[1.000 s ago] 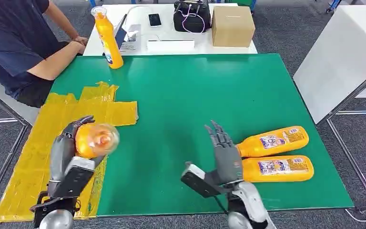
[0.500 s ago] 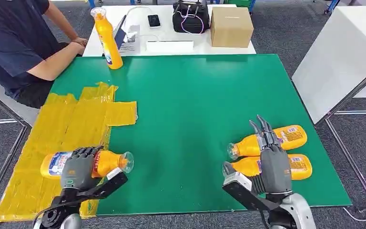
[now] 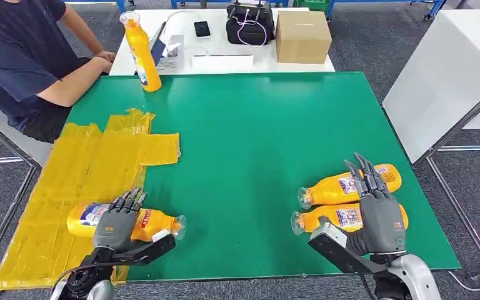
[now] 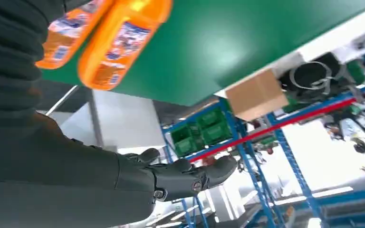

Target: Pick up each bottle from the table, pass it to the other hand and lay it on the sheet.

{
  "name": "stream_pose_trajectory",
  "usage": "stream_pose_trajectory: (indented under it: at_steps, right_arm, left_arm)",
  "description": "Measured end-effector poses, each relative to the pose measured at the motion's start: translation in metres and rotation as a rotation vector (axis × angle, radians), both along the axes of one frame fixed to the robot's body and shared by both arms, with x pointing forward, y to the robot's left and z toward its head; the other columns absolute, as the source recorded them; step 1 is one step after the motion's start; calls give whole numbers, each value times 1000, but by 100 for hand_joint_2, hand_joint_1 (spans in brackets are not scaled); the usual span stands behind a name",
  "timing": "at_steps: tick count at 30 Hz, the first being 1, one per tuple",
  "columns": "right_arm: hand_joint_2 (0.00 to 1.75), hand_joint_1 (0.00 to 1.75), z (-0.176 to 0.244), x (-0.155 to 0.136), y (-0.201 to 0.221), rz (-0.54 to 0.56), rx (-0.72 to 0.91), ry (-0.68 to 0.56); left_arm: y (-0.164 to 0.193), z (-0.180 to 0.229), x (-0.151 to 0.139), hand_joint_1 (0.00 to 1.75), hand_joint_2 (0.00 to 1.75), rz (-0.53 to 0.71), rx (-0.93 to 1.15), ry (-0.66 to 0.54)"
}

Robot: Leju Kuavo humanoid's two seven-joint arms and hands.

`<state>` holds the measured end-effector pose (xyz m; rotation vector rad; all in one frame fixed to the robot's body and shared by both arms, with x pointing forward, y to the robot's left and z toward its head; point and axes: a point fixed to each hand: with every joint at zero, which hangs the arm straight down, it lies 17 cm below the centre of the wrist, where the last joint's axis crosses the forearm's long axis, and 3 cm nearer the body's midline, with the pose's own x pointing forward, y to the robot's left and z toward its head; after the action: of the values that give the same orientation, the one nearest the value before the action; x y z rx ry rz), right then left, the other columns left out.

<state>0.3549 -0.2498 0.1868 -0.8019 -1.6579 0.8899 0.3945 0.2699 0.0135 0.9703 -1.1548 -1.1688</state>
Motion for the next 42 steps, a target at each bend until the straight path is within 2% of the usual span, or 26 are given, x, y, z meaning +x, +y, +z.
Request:
stream_pose_trajectory:
  at_steps: [8,12,17,26,30,42]
  right_arm:
    - [175,0,-15,-11,-23,-38,-60,59]
    - [175,0,-40,-28,-37,-62,-84,155]
    - [175,0,-74,-58,-64,-110,-132,272]
    - [175,0,-102,-72,-104,-151,-136,390]
    - [175,0,-108,-72,-118,-173,-165,406]
    - [175,0,-112,-67,-127,-192,-197,412]
  left_arm:
    - [3,4,0,0,175,20,-31,-15]
    - [1,10,-6,0,175,55,-204,-32]
    - [-1,42,-11,0,175,78,-512,-115]
    - [-3,62,-15,0,175,79,-832,-122]
    - [3,65,-16,0,175,86,-827,-131]
    - [5,70,-16,0,175,88,-832,-143]
